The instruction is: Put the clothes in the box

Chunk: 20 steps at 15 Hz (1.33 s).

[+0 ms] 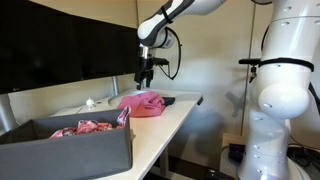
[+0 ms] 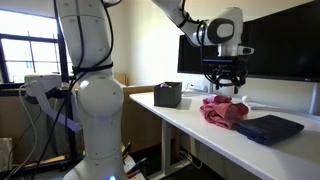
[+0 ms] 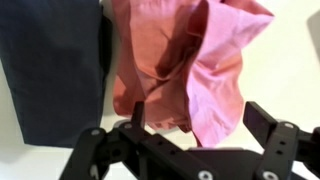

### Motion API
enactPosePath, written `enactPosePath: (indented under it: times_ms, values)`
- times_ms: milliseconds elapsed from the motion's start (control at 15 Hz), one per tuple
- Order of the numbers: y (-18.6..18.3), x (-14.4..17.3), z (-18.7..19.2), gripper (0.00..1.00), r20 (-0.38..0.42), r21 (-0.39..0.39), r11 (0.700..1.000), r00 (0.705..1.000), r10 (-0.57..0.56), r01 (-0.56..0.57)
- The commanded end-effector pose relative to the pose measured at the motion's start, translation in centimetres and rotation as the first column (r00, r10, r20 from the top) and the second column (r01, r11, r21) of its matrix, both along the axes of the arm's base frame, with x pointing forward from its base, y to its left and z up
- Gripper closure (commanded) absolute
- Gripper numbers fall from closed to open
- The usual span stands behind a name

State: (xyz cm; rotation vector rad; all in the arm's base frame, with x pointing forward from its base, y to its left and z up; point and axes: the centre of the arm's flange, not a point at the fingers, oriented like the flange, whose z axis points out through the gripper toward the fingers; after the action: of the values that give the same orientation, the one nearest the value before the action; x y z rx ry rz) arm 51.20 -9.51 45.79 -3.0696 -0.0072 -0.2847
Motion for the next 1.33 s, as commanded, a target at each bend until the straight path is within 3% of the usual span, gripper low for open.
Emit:
enactPosePath:
  times_ms: [0,400,467,1067,1267]
  values:
    - [1.3,-1.7,4.1,0.0,0.068,0.018,0.998,0.996,0.051,-0.052]
    - [-1.3,-6.6,8.3,0.0,0.092,-0.017,0.999,0.995,0.042,-0.041]
    - [-0.3,-3.7,7.6,0.0,0.091,-0.001,1.0,0.996,0.02,-0.02]
    - [-0.2,-3.7,7.5,0.0,0.087,0.0,1.0,0.996,0.024,-0.024]
    - [0.0,-1.9,6.5,0.0,0.079,-0.012,1.0,0.997,0.017,-0.017]
